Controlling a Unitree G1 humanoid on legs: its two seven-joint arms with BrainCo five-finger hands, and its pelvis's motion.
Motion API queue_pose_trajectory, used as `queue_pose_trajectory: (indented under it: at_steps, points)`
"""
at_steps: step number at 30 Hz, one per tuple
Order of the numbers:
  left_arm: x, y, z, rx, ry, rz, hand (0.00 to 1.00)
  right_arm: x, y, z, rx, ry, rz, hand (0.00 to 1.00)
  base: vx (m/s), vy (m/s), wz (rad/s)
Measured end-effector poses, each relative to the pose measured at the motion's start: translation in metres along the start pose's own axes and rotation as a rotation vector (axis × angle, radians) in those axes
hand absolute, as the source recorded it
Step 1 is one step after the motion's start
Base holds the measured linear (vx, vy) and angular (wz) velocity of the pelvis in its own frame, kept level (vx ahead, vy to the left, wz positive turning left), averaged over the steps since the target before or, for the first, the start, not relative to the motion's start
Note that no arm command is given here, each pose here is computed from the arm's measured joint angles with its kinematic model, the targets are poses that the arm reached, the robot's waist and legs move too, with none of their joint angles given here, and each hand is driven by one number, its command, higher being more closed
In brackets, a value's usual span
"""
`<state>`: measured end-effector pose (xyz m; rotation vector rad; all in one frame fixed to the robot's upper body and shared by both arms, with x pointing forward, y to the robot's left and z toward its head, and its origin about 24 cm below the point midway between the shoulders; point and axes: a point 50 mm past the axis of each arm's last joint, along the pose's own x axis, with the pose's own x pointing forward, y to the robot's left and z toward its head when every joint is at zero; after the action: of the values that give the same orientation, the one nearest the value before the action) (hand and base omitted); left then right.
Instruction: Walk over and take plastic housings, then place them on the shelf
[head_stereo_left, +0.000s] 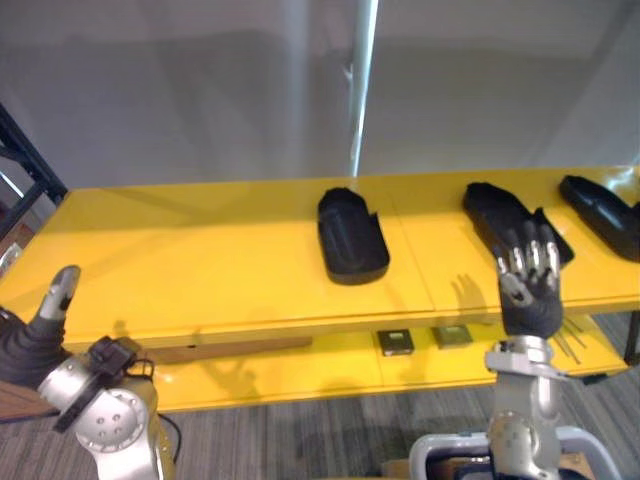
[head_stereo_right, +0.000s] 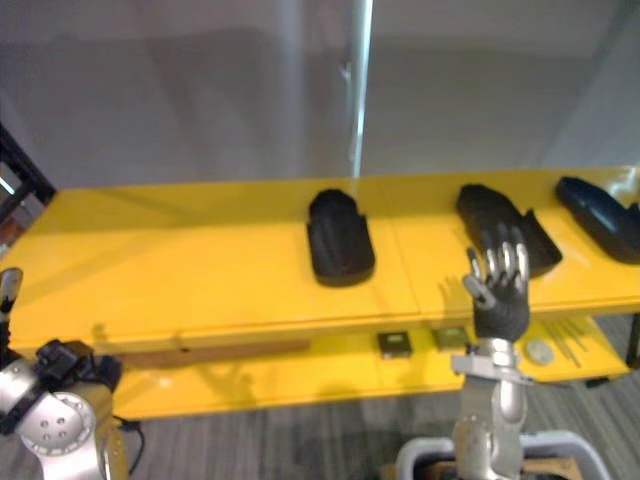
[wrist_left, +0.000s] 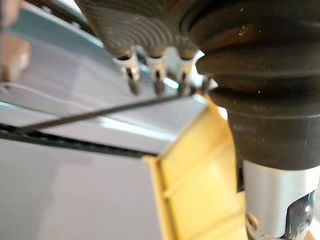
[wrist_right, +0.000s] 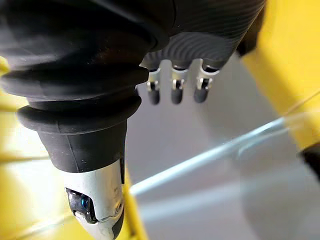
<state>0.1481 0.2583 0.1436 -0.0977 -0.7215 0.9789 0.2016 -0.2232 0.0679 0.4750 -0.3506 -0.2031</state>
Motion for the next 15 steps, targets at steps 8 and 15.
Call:
queue_pose_trajectory:
  at_steps: [8,15]
  points:
    - [-0.016,-0.008,-0.026,-0.034,0.227,-0.03,0.0,0.004,0.025,-0.028,-0.042,0.103,0.104,0.0,0.0,0.0,0.05]
    - [-0.022,-0.01,-0.037,-0.005,0.29,-0.055,0.0,0.019,0.065,-0.043,-0.103,0.143,0.336,1.0,-0.01,-0.003,0.13]
